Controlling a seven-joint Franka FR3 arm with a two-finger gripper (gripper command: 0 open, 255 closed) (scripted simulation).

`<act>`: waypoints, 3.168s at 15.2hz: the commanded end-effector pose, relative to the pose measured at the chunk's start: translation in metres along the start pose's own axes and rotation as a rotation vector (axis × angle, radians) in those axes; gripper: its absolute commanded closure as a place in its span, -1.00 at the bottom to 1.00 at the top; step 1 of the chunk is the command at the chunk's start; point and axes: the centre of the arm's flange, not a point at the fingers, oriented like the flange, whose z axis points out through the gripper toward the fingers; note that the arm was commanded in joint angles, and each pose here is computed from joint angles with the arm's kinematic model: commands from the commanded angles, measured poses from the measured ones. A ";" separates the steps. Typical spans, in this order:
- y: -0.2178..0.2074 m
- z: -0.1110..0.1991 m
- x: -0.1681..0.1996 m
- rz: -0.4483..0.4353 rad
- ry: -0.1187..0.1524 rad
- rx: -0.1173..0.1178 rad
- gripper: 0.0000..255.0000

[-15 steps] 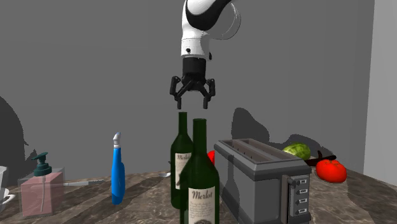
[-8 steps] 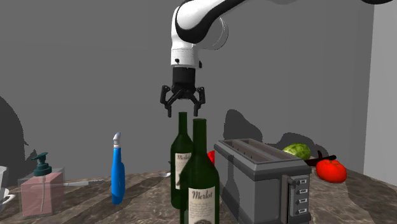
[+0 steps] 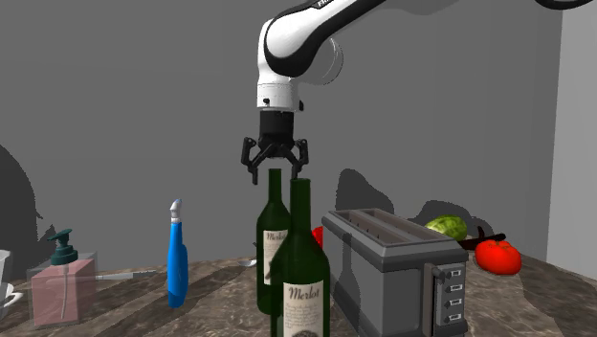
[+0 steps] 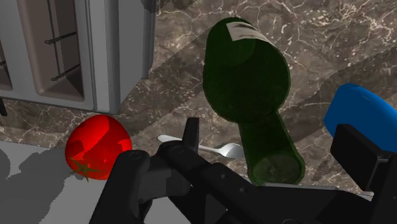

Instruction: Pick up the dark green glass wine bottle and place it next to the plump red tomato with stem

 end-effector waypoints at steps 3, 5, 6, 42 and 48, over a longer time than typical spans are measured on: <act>0.000 0.000 0.000 0.000 0.000 0.000 1.00; 0.000 0.000 0.000 0.000 0.000 0.000 1.00; 0.000 0.000 0.000 0.000 0.000 0.000 1.00; -0.001 -0.158 0.015 0.000 0.000 0.000 1.00; 0.062 -0.161 -0.006 0.000 0.000 0.000 1.00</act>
